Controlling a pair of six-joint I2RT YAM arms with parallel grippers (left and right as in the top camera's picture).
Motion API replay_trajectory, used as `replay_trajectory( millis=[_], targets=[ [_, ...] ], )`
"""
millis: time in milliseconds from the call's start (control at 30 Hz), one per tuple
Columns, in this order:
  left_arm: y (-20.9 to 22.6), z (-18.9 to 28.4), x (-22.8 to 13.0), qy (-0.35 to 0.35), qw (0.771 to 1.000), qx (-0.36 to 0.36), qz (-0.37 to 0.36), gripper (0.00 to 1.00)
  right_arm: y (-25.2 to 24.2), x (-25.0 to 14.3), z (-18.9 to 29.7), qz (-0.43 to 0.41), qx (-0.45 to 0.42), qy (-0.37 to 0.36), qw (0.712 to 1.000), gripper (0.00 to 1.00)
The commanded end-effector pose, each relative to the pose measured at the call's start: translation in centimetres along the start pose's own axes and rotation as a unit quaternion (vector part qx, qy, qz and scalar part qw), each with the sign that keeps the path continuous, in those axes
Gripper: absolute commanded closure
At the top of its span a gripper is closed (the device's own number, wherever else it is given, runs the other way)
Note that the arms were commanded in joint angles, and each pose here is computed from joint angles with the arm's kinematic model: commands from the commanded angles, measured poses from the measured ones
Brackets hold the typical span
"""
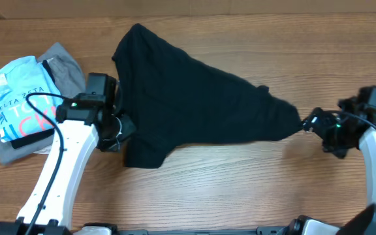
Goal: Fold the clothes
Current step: 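Lift the shirt with both grippers and stretch it between them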
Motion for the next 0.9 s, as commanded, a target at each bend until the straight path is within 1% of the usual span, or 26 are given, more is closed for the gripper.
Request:
replay_trajectory(
  millis=[0,33,167,400,633,667,700,733,800,867],
  targets=[
    [-0.3,0.9,0.1,-0.012,1.0,-0.014,-0.025,0.96,1.4,0.9,-2.0,0.018,0.034,0.023,0.999,0.1],
    [-0.3,0.9,0.1,-0.011,1.0,-0.014,-0.025,0.96,1.5,0.9,-2.6,0.018,0.039,0.03,0.999,0.12],
    [-0.3,0.9,0.1,-0.011,1.0,-0.014,-0.025,0.96,1.6,1.2,-5.2,-0.001,0.041,0.061,0.997,0.23],
    [-0.3,0.9,0.1,-0.012,1.0,-0.014,-0.025,0.96,1.5,1.7,-8.5,-0.009,0.044,0.082,0.996,0.26],
    [-0.3,0.9,0.1,-0.011,1.0,-0.014,-0.025,0.96,2.3,2.2,-10.5,0.011,0.044,0.08,0.996,0.38],
    [-0.3,0.9,0.1,-0.011,1.0,-0.014,-0.025,0.96,2.3,2.3,-10.5,0.013,0.043,0.078,0.996,0.48],
    [-0.3,0.9,0.1,-0.011,1.0,-0.014,-0.025,0.96,2.4,2.4,-10.5,0.014,0.044,0.075,0.996,0.63],
    [-0.3,0.9,0.1,-0.012,1.0,-0.014,-0.025,0.96,2.4,2.5,-10.5,0.006,0.043,0.071,0.997,0.88],
    [-0.4,1.0,0.2,-0.014,0.999,-0.016,-0.028,0.96,2.4,2.7,-10.4,0.004,0.041,0.067,0.997,0.96],
    [-0.6,1.2,0.5,-0.02,0.999,-0.023,-0.035,0.96,2.2,3.2,-9.5,-0.002,0.04,0.065,0.997,0.96]
  ],
)
Point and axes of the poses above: each gripper's point midway between its finger pads, its own z axis back along the fingers, its own y axis along the line the jaws close on, x = y × z, the point moved 7 cm from there along z, back along the fingers, and after that the axes turned 15 degrees about z, right-handed, at the moved point
